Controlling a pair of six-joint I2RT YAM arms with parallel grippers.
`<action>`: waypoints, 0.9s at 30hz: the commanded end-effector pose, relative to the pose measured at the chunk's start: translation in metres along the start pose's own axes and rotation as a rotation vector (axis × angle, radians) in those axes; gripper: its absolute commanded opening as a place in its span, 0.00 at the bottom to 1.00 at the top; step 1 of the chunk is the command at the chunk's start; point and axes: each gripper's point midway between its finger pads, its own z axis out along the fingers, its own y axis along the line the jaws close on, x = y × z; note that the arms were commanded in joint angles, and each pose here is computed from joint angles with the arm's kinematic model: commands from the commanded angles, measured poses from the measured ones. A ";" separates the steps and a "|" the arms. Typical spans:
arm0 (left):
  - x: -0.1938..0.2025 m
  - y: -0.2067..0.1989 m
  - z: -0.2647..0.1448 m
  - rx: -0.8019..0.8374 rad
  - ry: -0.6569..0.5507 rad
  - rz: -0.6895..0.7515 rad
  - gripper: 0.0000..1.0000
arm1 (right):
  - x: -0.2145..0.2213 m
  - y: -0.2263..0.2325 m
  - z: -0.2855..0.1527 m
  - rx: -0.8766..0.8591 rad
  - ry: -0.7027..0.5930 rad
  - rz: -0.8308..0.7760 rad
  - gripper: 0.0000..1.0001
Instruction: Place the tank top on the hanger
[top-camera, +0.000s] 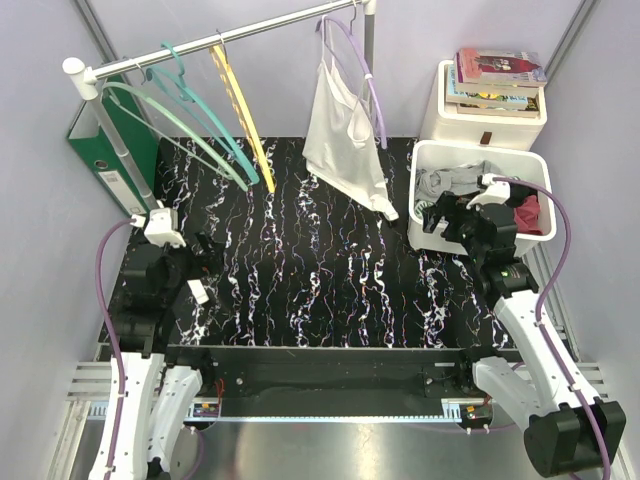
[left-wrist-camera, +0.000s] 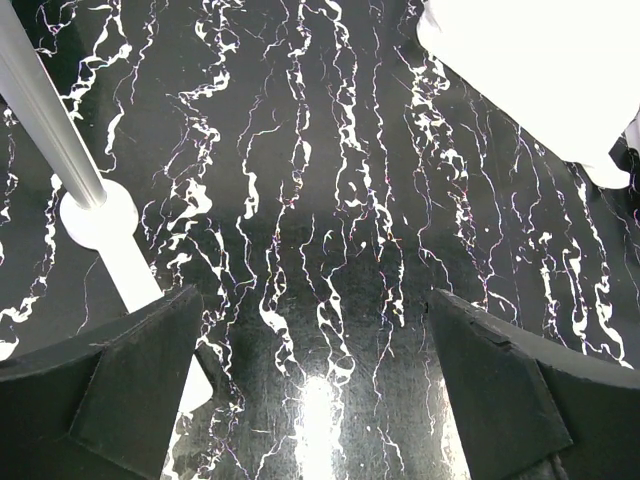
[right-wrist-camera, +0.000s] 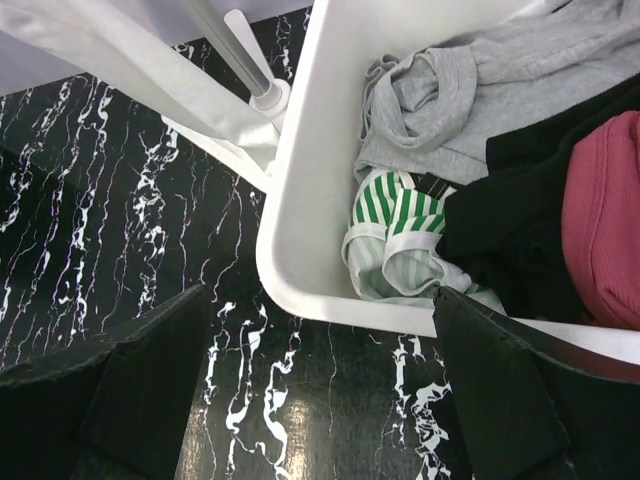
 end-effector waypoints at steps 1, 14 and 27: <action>-0.030 -0.012 -0.009 0.047 -0.099 0.019 0.99 | -0.007 -0.006 -0.007 0.036 -0.035 0.026 1.00; -0.042 -0.014 -0.017 0.025 -0.154 -0.160 0.99 | -0.059 -0.020 -0.035 0.147 -0.206 -0.007 1.00; -0.021 -0.046 -0.010 0.222 -0.071 -0.106 0.99 | -0.118 -0.097 0.041 0.606 0.040 -0.036 1.00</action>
